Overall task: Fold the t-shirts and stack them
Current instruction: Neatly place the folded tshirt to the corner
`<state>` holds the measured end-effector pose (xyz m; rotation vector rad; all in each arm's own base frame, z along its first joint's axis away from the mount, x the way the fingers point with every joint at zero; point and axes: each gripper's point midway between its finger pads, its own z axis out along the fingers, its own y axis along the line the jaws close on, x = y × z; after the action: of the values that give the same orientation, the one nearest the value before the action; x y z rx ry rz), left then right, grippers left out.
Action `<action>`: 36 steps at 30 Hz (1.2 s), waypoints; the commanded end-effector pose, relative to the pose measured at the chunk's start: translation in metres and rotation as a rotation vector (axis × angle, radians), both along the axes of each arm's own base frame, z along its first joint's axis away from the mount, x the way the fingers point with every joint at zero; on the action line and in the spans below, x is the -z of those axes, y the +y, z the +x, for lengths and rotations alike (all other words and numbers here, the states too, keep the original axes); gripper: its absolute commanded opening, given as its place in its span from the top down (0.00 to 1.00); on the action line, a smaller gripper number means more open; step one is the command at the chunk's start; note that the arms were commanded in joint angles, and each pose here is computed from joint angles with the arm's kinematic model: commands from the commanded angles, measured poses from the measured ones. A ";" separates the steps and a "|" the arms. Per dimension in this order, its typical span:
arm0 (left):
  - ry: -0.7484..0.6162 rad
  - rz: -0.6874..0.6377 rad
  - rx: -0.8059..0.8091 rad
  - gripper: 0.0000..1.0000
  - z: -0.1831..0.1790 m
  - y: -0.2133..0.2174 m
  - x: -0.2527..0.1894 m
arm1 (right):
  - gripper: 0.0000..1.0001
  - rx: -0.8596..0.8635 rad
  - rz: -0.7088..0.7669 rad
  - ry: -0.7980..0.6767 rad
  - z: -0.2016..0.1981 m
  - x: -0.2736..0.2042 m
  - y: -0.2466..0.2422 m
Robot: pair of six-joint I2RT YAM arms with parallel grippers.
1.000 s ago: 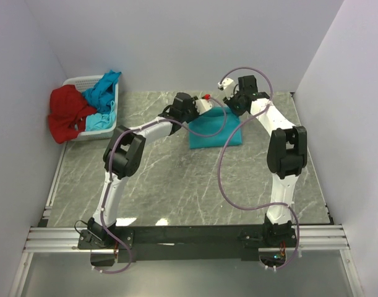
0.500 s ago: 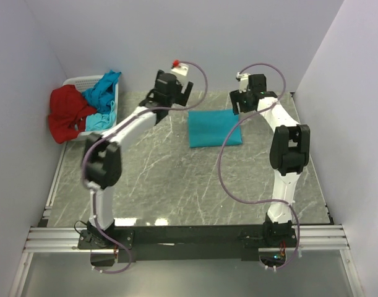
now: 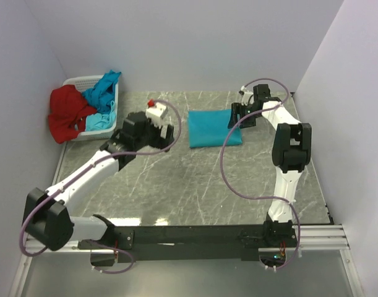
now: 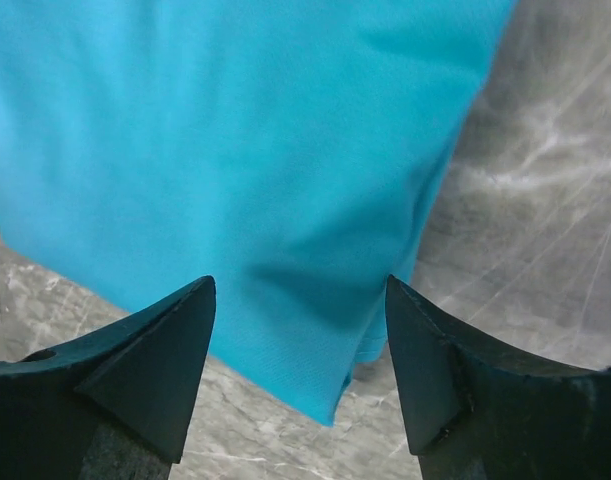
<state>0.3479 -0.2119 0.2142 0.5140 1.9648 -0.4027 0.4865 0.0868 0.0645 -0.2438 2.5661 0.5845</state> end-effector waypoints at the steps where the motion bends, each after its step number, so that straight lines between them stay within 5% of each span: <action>1: -0.020 -0.029 0.038 0.01 -0.020 0.003 -0.003 | 0.25 0.036 0.025 0.057 -0.002 0.010 -0.005; 7: -0.105 -0.050 0.012 0.01 -0.024 0.013 -0.022 | 0.27 0.091 -0.051 0.081 -0.002 0.028 -0.020; 13: -0.096 -0.036 0.030 0.01 -0.026 0.012 -0.019 | 0.44 0.076 -0.013 0.115 -0.006 0.035 -0.013; 21: -0.125 -0.052 0.047 0.01 -0.030 0.011 -0.029 | 0.51 0.083 0.005 0.155 -0.004 0.040 -0.010; 24: -0.124 -0.055 0.059 0.01 -0.030 0.009 -0.030 | 0.63 0.078 0.011 0.160 -0.001 0.039 -0.008; 26: -0.121 -0.057 0.063 0.01 -0.031 0.009 -0.030 | 0.88 0.073 0.019 0.165 -0.001 0.040 -0.007; 28: -0.122 -0.061 0.070 0.01 -0.032 0.008 -0.030 | 0.99 0.102 0.021 0.158 0.002 0.039 -0.020; 36: -0.131 -0.052 0.065 0.01 -0.032 0.010 -0.031 | 1.00 0.247 -0.136 0.014 0.037 0.006 -0.092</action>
<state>0.3155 -0.1999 0.2247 0.5497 1.8847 -0.4362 0.4947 0.0463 0.0253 -0.0243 2.6942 0.5286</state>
